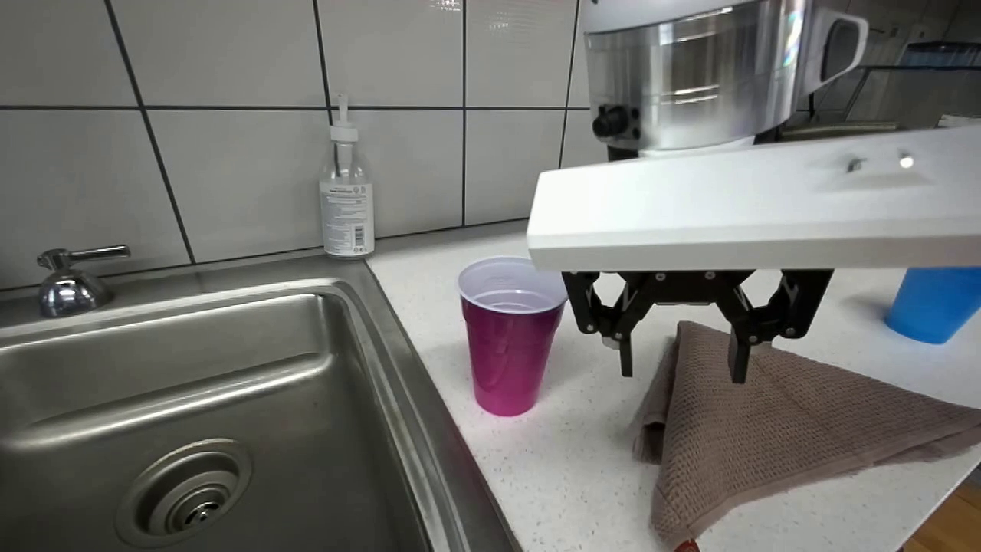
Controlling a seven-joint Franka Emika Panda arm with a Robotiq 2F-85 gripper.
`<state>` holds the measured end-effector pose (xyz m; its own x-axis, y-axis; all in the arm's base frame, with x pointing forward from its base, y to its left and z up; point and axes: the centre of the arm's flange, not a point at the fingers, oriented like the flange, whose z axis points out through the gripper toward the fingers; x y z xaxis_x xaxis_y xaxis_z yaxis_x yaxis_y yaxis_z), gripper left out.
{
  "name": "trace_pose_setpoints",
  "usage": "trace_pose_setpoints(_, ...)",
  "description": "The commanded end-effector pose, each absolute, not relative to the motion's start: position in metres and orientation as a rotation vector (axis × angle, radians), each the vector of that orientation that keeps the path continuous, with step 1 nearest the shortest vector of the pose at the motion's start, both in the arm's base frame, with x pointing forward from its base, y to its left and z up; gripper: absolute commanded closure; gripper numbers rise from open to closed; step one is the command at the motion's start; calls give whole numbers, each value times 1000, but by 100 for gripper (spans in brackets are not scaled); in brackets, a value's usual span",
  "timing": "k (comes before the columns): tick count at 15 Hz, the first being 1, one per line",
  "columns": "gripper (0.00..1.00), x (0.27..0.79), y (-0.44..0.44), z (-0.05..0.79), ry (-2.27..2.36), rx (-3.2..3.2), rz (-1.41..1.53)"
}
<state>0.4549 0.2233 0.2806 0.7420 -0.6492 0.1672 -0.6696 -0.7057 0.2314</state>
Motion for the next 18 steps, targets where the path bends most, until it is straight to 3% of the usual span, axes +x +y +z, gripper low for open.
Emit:
trace_pose_setpoints(1,0,460,222,289,-1051,2651,116)
trace_pose_setpoints(18,0,449,175,305,-1047,2716,13)
